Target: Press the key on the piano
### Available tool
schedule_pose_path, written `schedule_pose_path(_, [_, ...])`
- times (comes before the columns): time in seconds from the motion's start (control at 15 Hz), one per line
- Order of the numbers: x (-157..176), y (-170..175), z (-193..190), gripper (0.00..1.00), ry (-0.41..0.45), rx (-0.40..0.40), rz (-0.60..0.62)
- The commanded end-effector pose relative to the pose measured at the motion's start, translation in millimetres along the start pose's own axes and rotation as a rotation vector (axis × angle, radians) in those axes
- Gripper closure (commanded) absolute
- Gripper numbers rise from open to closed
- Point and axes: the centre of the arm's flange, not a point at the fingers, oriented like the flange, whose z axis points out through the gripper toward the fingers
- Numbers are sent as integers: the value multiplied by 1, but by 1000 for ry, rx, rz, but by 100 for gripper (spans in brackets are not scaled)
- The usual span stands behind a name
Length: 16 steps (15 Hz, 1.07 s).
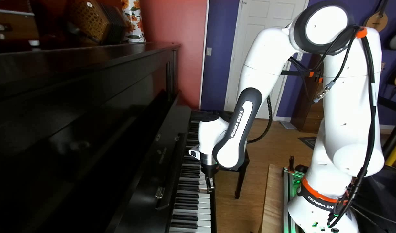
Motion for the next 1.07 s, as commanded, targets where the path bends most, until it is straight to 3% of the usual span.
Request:
schedule_pose_path(0.0, [2, 2, 21, 100, -12, 10, 6])
schedule_pose_path(1.0, [0, 1, 16, 100, -14, -2, 4])
